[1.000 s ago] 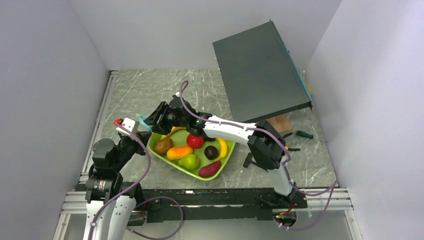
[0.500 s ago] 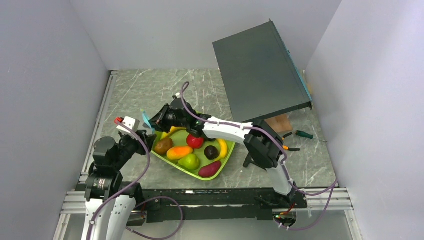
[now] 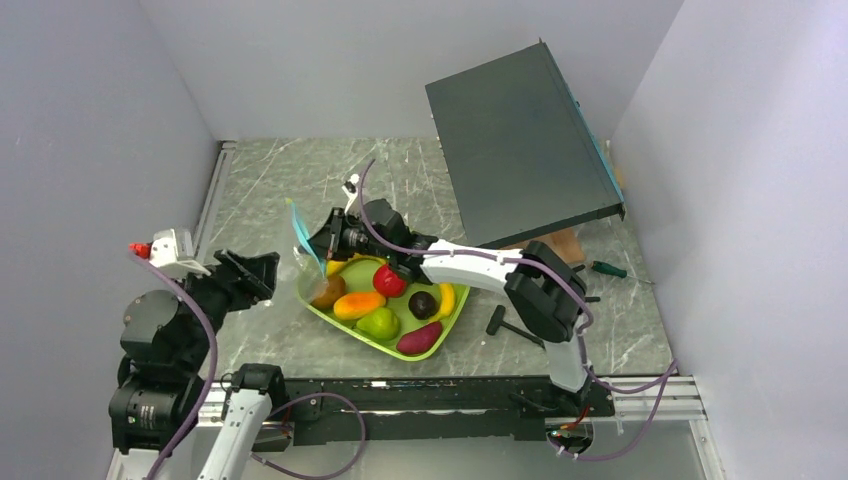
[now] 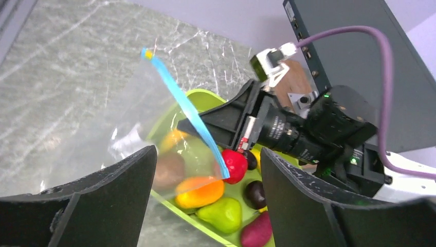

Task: Place the food in the zip-top bag and seal the zipper
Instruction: Unzip the zipper food storage bag.

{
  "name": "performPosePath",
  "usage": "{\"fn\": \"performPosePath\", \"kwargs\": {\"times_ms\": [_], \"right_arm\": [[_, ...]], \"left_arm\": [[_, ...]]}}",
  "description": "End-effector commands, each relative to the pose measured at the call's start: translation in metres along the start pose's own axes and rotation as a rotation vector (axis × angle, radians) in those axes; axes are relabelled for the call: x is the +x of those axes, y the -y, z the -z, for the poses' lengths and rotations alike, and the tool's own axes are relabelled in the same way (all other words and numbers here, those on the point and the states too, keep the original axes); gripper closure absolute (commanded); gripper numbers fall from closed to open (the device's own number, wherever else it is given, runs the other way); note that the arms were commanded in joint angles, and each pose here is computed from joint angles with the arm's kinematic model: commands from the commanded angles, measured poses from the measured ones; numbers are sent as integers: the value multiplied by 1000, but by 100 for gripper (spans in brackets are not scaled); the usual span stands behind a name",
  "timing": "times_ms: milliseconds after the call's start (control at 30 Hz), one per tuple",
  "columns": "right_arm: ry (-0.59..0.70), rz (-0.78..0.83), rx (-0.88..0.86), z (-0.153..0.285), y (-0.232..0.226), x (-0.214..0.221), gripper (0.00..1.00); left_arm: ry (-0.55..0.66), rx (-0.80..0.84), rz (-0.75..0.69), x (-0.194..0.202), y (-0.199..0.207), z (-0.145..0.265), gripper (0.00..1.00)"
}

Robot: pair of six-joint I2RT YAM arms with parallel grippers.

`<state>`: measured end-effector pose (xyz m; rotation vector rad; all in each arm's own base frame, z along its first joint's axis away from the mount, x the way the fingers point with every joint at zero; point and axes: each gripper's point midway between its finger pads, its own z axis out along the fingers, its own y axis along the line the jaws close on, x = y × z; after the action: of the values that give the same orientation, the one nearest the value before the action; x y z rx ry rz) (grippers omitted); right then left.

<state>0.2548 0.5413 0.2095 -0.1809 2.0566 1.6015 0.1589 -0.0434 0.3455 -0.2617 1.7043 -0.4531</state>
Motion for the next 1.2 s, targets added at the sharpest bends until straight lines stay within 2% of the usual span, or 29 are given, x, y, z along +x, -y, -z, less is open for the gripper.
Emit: {"fn": "performPosePath", "kwargs": {"times_ms": [0, 133, 267, 467, 633, 667, 767, 800, 1033, 1167], "right_arm": [[157, 272, -177, 29, -79, -45, 100], [203, 375, -167, 43, -91, -49, 100], [232, 467, -129, 48, -96, -47, 100], [245, 520, -93, 48, -98, -39, 100], [236, 523, -92, 43, -99, -31, 100], [231, 525, -94, 41, -99, -29, 100], [218, 539, -99, 37, -103, -21, 100], [217, 546, -97, 36, -104, -19, 100], [205, 564, -98, 33, -107, -10, 100], [196, 562, -102, 30, -108, -4, 100]], "left_arm": [[-133, -135, 184, 25, -16, -16, 21], [-256, -179, 187, 27, -14, -36, 21], [-338, -230, 190, 15, -10, -50, 25], [-277, -120, 257, 6, 11, -56, 20], [-208, -145, 249, 5, 1, -45, 20], [-200, -160, 243, 6, -3, -44, 22], [-189, -189, 206, 7, -11, -43, 39], [-192, -192, 199, 8, -12, -45, 39], [-213, -196, 176, 12, -16, -56, 22], [-208, -182, 182, 16, -16, -62, 21]]}}
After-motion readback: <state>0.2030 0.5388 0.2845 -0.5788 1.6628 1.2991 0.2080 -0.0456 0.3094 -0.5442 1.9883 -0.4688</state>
